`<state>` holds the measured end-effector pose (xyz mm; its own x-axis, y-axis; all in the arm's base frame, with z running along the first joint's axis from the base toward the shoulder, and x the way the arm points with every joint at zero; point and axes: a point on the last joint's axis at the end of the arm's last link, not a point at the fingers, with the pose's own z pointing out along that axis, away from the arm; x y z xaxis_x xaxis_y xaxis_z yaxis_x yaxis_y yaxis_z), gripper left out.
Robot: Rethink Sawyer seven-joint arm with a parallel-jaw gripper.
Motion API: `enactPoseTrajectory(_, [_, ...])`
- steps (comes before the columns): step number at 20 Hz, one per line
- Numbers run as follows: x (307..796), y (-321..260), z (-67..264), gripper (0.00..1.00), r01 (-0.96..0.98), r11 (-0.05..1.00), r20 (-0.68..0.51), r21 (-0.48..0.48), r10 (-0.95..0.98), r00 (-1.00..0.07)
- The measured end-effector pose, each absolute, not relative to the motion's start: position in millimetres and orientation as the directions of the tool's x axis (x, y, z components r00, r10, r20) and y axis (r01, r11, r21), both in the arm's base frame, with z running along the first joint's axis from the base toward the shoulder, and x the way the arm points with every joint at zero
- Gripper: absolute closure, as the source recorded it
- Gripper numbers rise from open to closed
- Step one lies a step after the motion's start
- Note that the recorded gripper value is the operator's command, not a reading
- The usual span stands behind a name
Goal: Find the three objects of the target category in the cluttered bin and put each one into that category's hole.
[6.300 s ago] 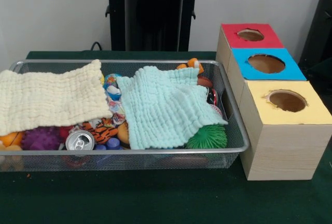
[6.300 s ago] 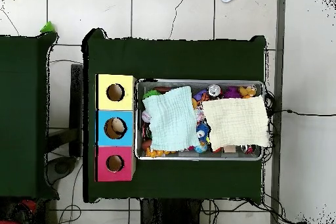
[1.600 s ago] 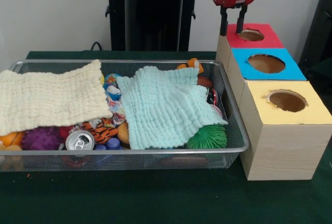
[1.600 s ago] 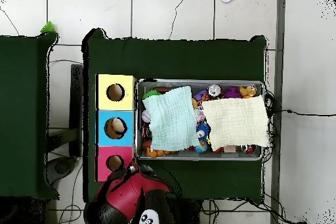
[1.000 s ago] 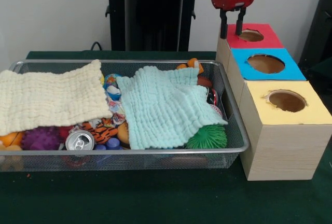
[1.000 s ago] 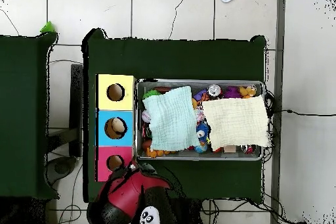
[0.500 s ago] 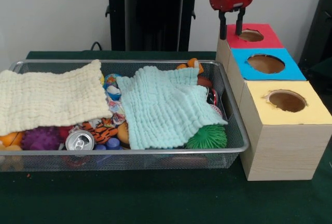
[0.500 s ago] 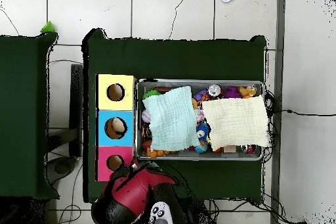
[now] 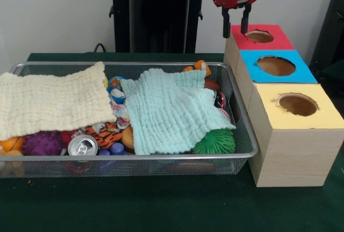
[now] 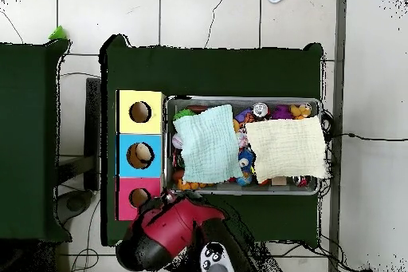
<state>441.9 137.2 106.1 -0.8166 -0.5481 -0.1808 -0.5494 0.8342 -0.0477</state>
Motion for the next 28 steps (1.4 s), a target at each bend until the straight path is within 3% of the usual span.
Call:
enactPoseTrajectory(5, [466, 103, 128, 0.0, -0.486, 0.873, -0.177, -0.051, -0.487, -0.856])
enactPoseTrajectory(14, [483, 72, 140, 0.0, -0.455, 0.89, -0.157, -0.034, -0.455, -0.877])
enactPoseTrajectory(28, [489, 96, 111, 0.0, -0.606, 0.794, -0.156, -0.048, -0.605, -0.781])
